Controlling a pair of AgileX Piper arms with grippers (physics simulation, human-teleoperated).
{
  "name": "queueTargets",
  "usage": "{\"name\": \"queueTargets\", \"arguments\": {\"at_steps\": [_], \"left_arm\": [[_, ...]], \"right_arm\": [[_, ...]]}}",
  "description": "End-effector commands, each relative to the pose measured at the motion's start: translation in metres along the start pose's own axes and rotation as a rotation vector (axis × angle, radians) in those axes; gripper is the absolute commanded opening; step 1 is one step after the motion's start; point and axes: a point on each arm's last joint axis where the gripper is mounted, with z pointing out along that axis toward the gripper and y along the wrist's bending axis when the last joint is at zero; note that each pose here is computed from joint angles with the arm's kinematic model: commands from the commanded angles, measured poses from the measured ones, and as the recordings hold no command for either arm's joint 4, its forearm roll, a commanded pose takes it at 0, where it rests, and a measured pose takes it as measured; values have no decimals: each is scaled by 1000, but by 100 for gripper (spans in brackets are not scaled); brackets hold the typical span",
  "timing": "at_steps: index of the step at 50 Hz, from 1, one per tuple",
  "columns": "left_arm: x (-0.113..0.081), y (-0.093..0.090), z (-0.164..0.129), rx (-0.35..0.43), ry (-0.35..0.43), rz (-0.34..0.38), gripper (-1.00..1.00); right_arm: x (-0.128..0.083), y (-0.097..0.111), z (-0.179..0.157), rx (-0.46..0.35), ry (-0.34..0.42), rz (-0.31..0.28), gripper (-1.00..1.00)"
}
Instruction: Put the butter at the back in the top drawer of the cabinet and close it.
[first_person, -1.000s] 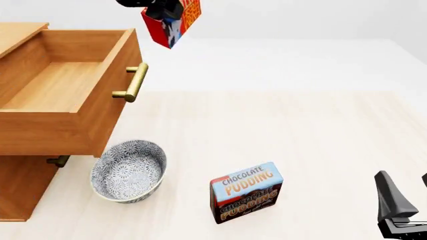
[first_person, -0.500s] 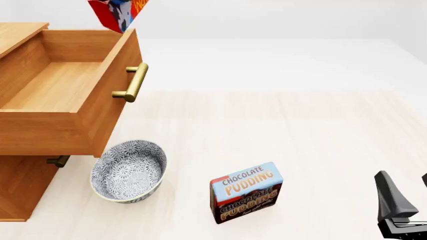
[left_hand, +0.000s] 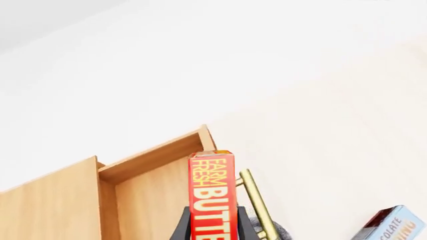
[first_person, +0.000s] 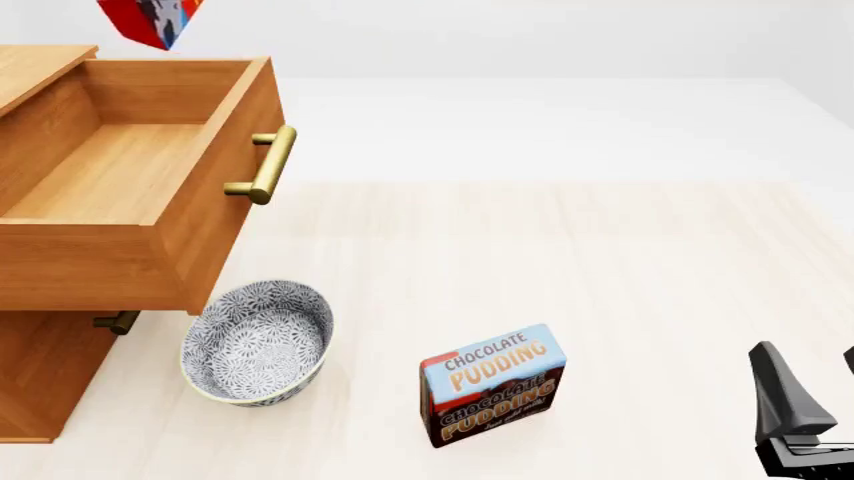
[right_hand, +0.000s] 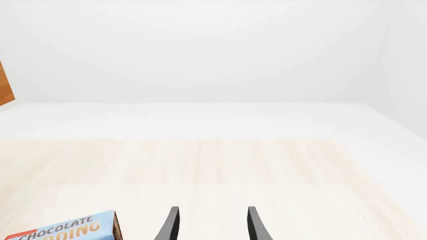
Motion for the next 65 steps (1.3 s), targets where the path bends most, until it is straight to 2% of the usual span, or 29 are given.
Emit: {"name": "queueTargets", "arguments": {"at_steps": [1,40,65], "left_arm": [[4,12,-16,-49,-14,-18,-100],[34,29,-18,-123,34,-119,-100],[51,32,-9,-139,71,-142,-100]], "right_arm": [[0,0,0,0,0,0,100],[0,0,0,0,0,0,100],[0,0,0,0,0,0,100]]}}
